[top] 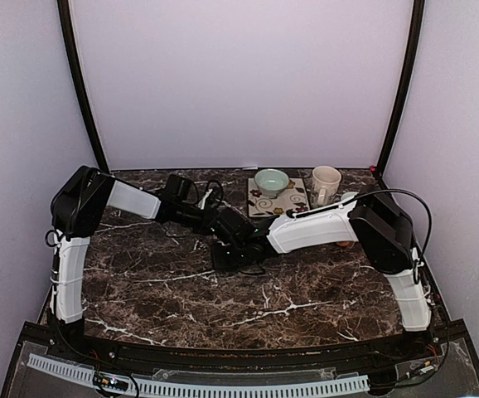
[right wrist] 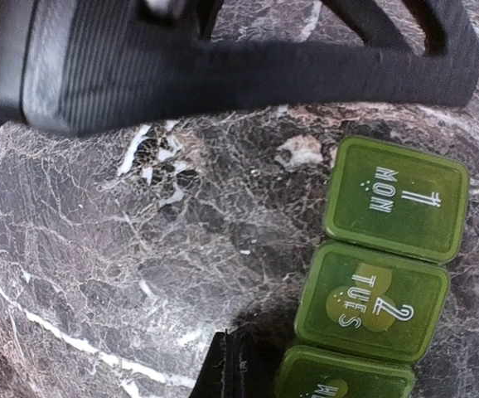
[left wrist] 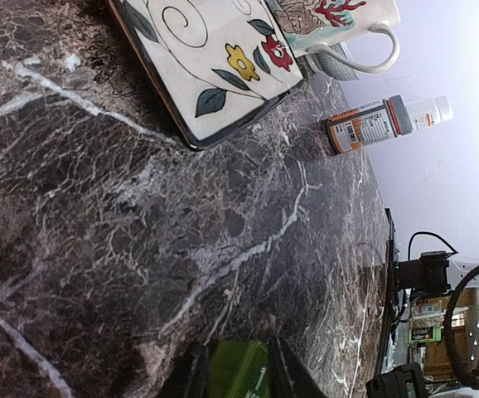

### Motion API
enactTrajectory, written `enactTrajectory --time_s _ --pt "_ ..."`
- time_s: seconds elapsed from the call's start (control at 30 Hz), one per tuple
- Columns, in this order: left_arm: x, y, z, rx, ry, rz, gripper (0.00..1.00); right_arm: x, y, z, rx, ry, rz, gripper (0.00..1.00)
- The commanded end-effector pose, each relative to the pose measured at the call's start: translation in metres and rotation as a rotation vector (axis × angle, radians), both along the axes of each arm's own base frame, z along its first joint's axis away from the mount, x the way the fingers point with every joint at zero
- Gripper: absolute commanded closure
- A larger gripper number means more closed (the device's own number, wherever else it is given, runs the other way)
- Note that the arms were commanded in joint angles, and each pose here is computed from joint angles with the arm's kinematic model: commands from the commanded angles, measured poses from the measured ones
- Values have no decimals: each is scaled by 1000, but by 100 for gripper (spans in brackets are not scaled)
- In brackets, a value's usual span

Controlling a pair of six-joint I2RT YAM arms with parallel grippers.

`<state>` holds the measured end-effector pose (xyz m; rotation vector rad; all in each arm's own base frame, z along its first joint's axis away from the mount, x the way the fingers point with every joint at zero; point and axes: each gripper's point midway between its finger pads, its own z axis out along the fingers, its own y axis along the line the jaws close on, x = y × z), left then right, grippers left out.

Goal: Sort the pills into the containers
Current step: Adjust the pill container at the center of the board.

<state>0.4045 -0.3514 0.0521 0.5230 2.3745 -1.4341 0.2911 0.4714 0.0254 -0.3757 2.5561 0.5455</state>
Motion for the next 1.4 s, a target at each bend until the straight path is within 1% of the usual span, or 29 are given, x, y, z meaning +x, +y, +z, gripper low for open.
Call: enactTrajectory --time_s 0.0,0.5,1.23,1.37 --pt "-7 -6 4 -10 -15 -40 74 9 -9 4 -18 -27 -37 100" --pt "-18 4 -4 24 2 7 75 15 -43 13 -39 -36 -90 100" --pt "-22 17 -4 46 -5 88 74 13 -67 17 -66 -39 -117 100" --pt "-21 18 -1 46 -9 97 71 11 -65 17 -62 -32 -106 100"
